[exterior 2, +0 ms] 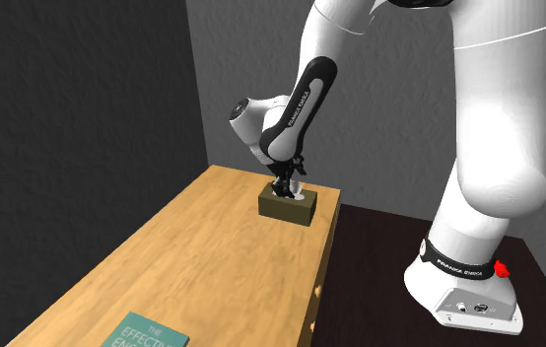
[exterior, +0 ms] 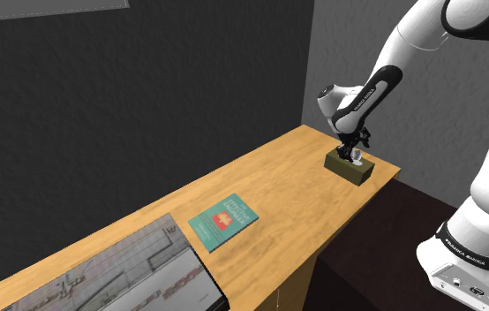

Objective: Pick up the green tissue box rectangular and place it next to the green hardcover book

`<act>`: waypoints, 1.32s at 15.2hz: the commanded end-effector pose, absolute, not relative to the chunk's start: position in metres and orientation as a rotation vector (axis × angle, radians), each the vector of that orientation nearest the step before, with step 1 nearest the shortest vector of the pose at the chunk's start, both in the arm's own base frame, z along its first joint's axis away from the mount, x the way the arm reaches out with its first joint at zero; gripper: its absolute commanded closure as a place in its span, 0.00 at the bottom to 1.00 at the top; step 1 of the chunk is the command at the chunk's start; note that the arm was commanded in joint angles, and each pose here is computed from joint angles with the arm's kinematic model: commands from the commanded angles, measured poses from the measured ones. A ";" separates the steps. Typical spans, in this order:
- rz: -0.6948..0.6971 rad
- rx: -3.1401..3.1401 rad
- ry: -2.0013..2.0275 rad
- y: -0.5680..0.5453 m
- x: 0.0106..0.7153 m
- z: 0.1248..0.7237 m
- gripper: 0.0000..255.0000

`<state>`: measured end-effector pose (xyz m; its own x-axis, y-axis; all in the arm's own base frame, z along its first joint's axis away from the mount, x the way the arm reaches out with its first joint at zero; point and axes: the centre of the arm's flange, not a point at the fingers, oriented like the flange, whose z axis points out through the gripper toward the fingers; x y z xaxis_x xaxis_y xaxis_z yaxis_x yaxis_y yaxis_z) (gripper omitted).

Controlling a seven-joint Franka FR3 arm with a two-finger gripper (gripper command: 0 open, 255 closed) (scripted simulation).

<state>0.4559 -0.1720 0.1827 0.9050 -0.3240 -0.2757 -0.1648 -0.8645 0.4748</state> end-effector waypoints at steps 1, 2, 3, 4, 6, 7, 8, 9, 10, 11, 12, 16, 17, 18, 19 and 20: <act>-0.485 2.617 -0.355 -0.172 0.456 0.183 0.00; -0.485 2.617 -0.355 -0.172 0.456 0.183 0.00; -0.485 2.617 -0.355 -0.172 0.456 0.183 0.00; -0.485 2.617 -0.355 -0.172 0.456 0.183 1.00; -0.485 2.617 -0.355 -0.172 0.456 0.183 1.00; -0.485 2.617 -0.355 -0.172 0.456 0.183 1.00; -0.485 2.617 -0.355 -0.172 0.456 0.183 1.00; -0.485 2.617 -0.355 -0.172 0.456 0.182 1.00; -0.485 2.617 -0.355 -0.172 0.456 0.183 1.00; -0.485 2.617 -0.355 -0.172 0.456 0.182 1.00; -0.485 2.617 -0.355 -0.172 0.456 0.183 1.00; -0.485 2.617 -0.355 -0.172 0.456 0.198 1.00; -0.485 2.617 -0.355 -0.172 0.456 0.204 1.00; -0.485 2.617 -0.355 -0.172 0.456 0.209 1.00; -0.485 2.617 -0.355 -0.172 0.456 0.214 1.00; -0.485 2.617 -0.355 -0.172 0.456 0.219 1.00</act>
<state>0.4549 -0.1724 0.2132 0.9051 -0.3239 -0.2753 -0.1649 -0.8644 0.4749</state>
